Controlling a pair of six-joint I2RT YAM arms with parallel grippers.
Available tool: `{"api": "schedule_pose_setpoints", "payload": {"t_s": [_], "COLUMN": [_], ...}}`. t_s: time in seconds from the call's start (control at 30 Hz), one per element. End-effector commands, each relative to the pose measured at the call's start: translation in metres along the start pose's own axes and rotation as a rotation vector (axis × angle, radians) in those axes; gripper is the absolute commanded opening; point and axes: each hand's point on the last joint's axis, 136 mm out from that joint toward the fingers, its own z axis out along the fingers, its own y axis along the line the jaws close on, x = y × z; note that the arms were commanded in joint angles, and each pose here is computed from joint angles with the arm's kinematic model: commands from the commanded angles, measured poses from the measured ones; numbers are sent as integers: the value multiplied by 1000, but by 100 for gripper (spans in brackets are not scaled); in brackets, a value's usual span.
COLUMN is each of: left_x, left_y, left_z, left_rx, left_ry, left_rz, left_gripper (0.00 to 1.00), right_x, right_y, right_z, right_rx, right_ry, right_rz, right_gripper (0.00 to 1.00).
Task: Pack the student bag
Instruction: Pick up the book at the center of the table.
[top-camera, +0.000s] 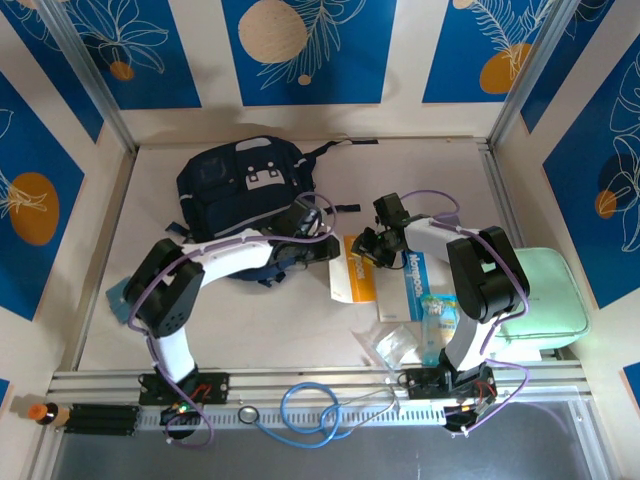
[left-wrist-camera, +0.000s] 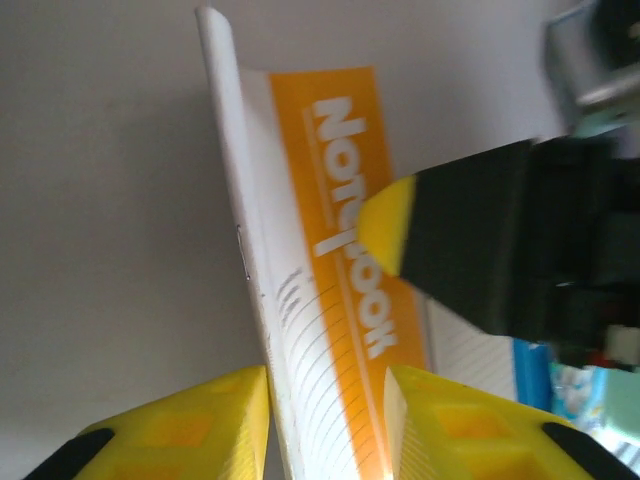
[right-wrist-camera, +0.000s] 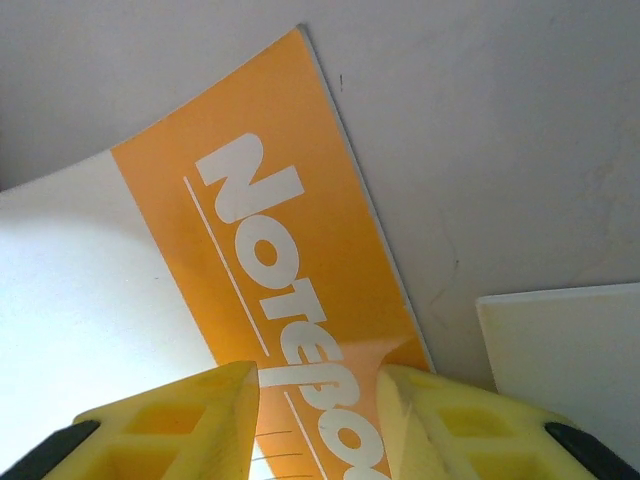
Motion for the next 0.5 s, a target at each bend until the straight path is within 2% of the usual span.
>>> {"api": "schedule_pose_setpoints", "payload": {"t_s": [0.0,0.17,0.3,0.47], "left_x": [-2,1,3,2], "left_y": [-18,-9,13,15], "left_z": [0,13,17,19], "left_rx": [77,34,-60,-32], "left_ry": [-4,32,65,68], "left_rz": [26,-10,-58,-98], "left_gripper": [34,31,26,19], "right_x": [17,17,17,17], "right_y": [-24,-22,-24,-28], "right_z": [13,13,13,13], "right_rx": [83,77,89,101], "right_ry": [51,54,53,51], "right_rz": [37,37,43,50], "right_gripper": [39,38,38,37]}}
